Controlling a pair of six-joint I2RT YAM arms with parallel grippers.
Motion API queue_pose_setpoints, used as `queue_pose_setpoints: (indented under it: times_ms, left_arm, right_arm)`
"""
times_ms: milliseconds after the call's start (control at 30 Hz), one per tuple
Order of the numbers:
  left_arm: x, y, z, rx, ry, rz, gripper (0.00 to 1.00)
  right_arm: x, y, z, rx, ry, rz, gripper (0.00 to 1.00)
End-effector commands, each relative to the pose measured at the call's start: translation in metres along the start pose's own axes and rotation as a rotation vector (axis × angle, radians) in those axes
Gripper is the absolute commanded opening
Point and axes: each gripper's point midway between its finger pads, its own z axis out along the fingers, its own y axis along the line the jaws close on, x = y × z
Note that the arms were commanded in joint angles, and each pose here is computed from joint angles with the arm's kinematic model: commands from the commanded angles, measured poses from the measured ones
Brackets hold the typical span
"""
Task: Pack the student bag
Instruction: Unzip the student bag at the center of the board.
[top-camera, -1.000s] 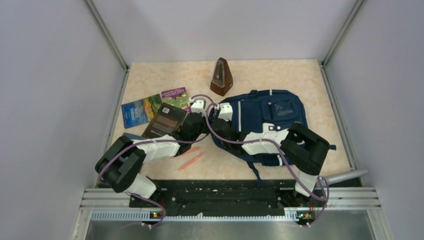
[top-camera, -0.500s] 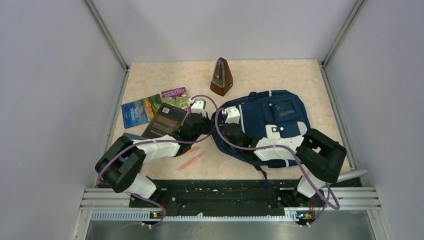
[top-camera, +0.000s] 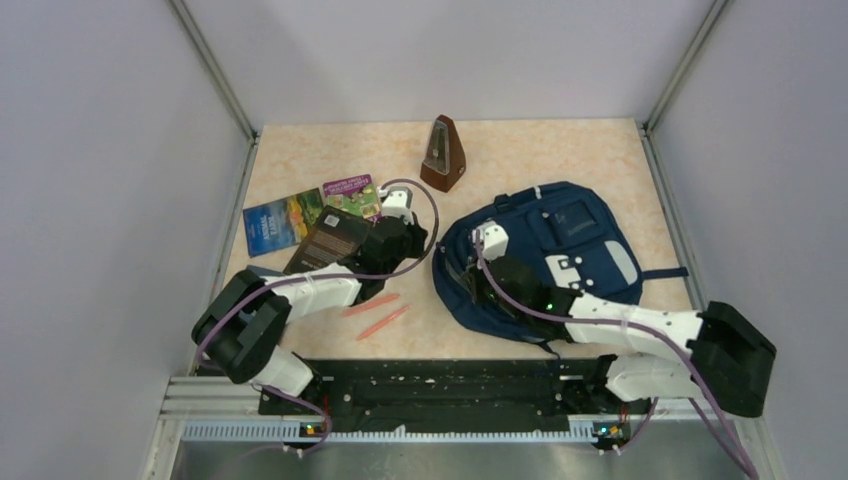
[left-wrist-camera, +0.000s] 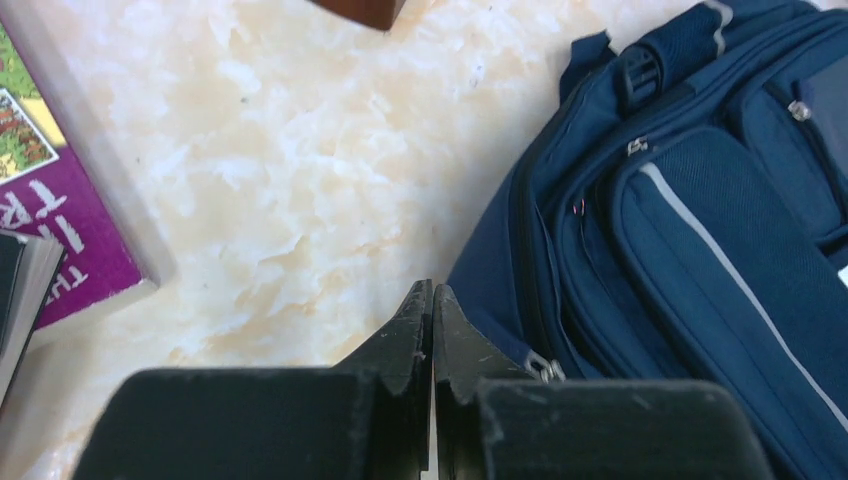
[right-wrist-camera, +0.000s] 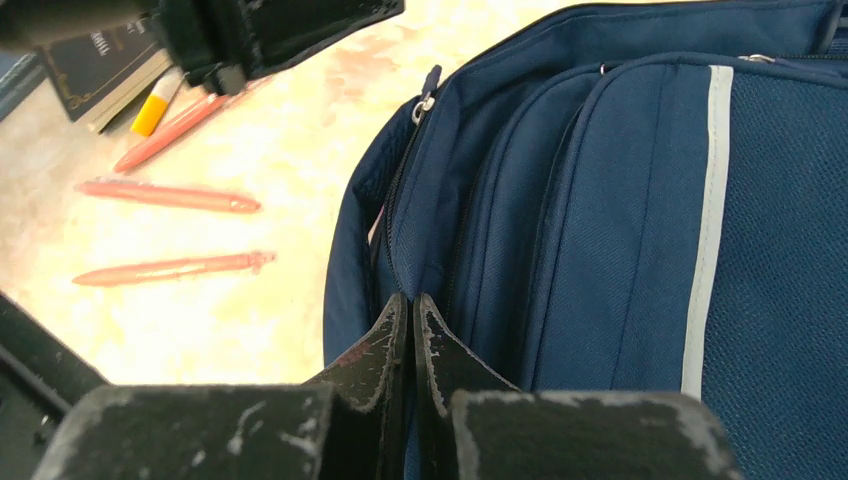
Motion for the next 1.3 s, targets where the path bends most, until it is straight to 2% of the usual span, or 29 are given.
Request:
queue_pose_setpoints:
  times_ms: [0,133,300,500,600,867,1133,1267]
  left_arm:
    - [-0.024,-0.017,0.010,0.048,-0.055,-0.001,0.00]
    - [-0.025,-0.028,0.009,0.113,-0.054,0.009,0.00]
    - [-0.020,-0.040,-0.010,0.233,-0.052,0.121,0.02]
    - [-0.008,-0.024,-0.037,0.226,-0.052,0.164,0.55]
    - [-0.004,-0.021,-0.054,0.252,-0.068,0.166,0.65]
    - [-0.001,-0.069,-0.106,0.604,-0.051,0.339,0.68]
    - [0.010,-0.088,-0.129,0.778,0.063,0.486,0.67]
    - [0.011,-0.090,-0.125,0.792,0.067,0.504,0.66]
  right_arm:
    - [-0.028,0.012,-0.025,-0.101,-0.075,-0.003,0.00]
    - [-0.034,0.008,-0.038,-0.104,-0.100,0.000,0.00]
    - [-0.038,0.000,-0.048,-0.086,-0.117,0.006,0.00]
    - [-0.049,0.004,-0.063,-0.125,-0.135,-0.006,0.00]
    - [-0.054,0.004,-0.072,-0.139,-0.144,-0.012,0.00]
    - [-0.075,0.017,-0.099,-0.239,-0.175,-0.049,0.00]
    - [-0.091,0.033,-0.129,-0.370,-0.209,-0.072,0.00]
    - [-0.097,0.041,-0.139,-0.429,-0.223,-0.071,0.00]
